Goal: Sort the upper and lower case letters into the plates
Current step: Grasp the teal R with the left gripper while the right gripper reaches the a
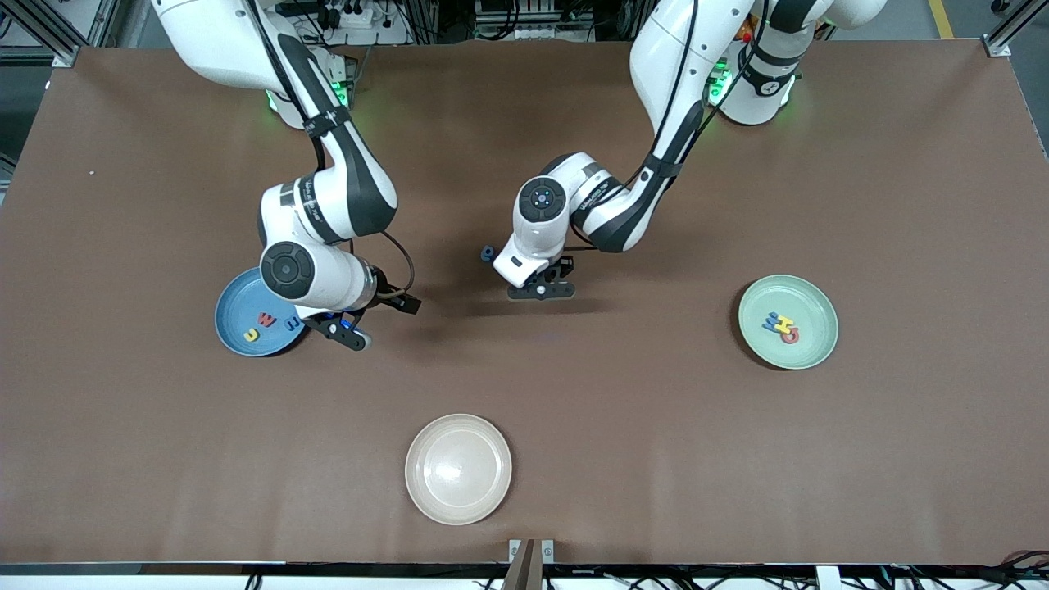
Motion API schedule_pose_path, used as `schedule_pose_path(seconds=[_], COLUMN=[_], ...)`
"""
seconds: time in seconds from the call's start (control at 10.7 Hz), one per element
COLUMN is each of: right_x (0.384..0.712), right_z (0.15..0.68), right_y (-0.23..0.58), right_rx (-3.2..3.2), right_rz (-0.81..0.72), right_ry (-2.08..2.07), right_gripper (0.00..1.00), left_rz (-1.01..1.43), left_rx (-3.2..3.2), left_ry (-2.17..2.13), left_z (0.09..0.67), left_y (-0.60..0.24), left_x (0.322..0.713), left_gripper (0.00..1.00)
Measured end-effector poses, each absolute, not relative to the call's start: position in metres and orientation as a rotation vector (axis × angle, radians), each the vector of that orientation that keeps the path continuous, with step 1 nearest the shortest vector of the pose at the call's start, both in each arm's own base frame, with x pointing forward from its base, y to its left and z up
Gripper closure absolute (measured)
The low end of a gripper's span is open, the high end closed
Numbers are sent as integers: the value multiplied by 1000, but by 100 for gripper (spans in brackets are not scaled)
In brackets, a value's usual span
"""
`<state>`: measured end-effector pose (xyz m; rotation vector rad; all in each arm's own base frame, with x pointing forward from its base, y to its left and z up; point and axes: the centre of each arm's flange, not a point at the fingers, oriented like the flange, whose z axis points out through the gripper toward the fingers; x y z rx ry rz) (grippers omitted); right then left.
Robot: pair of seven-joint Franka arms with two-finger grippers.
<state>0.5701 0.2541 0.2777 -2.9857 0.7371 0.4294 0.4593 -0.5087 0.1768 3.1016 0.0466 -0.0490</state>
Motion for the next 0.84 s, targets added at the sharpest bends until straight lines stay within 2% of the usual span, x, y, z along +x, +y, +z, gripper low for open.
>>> schedule_pose_path(seconds=[0.47,0.56,0.84], right_x=[568,567,564], right_z=[273,272,271], right_y=[252,252,262], right_rx=[-2988,-2989,-2979], right_rz=[437,439,420], right_ry=[744,745,761], right_gripper=[0,0,0], left_rz=[-52,-47,24], left_rx=[3107,3104,3085], left_ry=[28,28,23], left_z=[174,175,202], left_y=[-505,-505,-504], left_x=[463,464,483], left_gripper=[64,72,71])
